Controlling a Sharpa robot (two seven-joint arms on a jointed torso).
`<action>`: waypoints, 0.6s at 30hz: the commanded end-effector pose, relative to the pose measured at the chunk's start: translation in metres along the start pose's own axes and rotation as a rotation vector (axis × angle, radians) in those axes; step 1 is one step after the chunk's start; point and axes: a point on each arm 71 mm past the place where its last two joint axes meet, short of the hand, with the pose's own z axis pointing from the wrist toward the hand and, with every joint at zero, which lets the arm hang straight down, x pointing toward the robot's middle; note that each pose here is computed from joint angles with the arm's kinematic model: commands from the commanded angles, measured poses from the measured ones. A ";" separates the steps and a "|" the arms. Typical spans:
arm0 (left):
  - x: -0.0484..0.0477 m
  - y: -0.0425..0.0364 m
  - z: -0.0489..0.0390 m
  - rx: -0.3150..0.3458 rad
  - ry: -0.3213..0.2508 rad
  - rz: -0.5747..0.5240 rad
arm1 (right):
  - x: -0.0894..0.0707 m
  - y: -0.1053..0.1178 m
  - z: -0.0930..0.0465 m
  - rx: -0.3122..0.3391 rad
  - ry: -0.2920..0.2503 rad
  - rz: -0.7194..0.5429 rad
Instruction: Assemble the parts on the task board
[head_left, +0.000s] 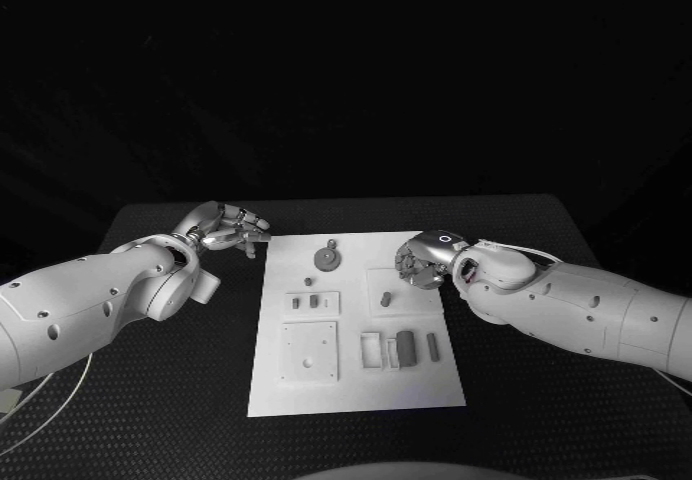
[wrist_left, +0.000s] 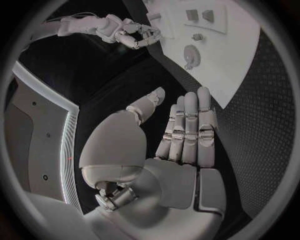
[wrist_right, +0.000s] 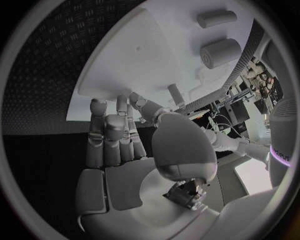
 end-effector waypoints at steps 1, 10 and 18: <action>0.0014 -0.0028 0.0007 0.016 0.004 -0.011 | 0.013 0.001 -0.002 0.004 0.061 -0.007; 0.0028 -0.0034 0.0008 0.016 0.009 -0.013 | 0.016 0.002 -0.003 0.002 0.064 -0.004; 0.0029 -0.0034 0.0008 0.016 0.010 -0.013 | 0.017 0.004 -0.003 -0.006 0.065 -0.002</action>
